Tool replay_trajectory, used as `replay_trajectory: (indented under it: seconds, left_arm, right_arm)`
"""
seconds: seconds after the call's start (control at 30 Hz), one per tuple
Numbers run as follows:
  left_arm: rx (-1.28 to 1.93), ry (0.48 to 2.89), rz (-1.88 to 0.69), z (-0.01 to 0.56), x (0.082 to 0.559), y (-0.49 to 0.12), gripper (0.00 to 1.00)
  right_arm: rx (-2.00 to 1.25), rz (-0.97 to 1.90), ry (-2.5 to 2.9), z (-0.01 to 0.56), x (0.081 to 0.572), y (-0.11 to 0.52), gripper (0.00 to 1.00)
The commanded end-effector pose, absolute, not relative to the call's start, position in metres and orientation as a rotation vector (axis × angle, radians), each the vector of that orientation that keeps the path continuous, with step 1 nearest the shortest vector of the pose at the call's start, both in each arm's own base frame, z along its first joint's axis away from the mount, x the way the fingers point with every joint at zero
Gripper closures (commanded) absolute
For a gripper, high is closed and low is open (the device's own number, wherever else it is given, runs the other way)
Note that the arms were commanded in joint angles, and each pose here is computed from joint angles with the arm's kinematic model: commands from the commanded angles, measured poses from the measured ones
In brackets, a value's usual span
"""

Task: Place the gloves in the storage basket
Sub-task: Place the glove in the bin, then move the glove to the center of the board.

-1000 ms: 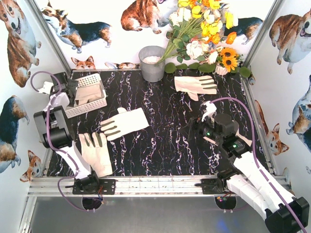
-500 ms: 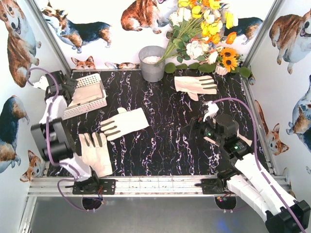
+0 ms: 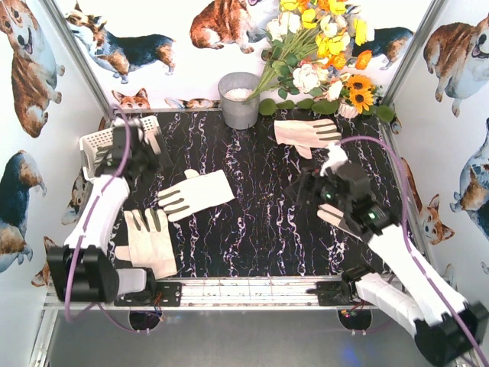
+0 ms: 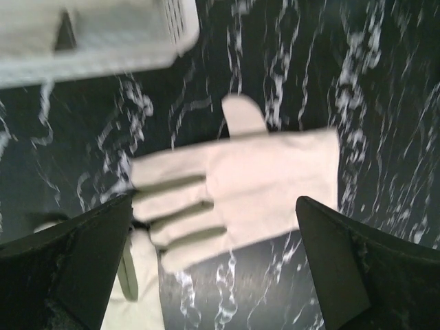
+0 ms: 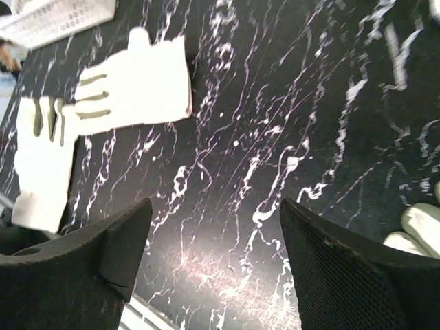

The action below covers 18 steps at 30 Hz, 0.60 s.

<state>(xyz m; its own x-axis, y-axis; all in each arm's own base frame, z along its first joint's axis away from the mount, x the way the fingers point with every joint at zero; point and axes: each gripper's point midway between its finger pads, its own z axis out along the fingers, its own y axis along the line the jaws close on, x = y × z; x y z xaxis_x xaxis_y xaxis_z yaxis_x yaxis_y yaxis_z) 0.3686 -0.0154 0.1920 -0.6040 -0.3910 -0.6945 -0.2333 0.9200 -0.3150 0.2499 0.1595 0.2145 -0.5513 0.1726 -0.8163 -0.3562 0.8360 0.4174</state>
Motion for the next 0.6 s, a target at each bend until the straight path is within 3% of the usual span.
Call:
replay_trajectory:
  seconds: [0.0,0.27,0.47,0.57]
  left_arm:
    - [-0.367,2.302,-0.289,0.169,0.328,-0.035,0.0]
    - [-0.239,2.329,-0.283,0.141,0.322,-0.043,0.0]
    - [-0.217,2.332,-0.355,0.124,0.361,-0.076,0.08]
    - [-0.194,2.409,-0.368,0.102,0.379,-0.087,0.19]
  right_arm:
    - [-0.285,0.815,2.093,0.219,0.253,0.188,0.24]
    - [-0.264,0.903,2.288,0.179,0.285,0.229,0.31]
    - [-0.202,0.964,2.383,0.161,0.292,0.255,0.35]
    - [-0.204,0.98,2.401,0.159,0.288,0.259,0.42]
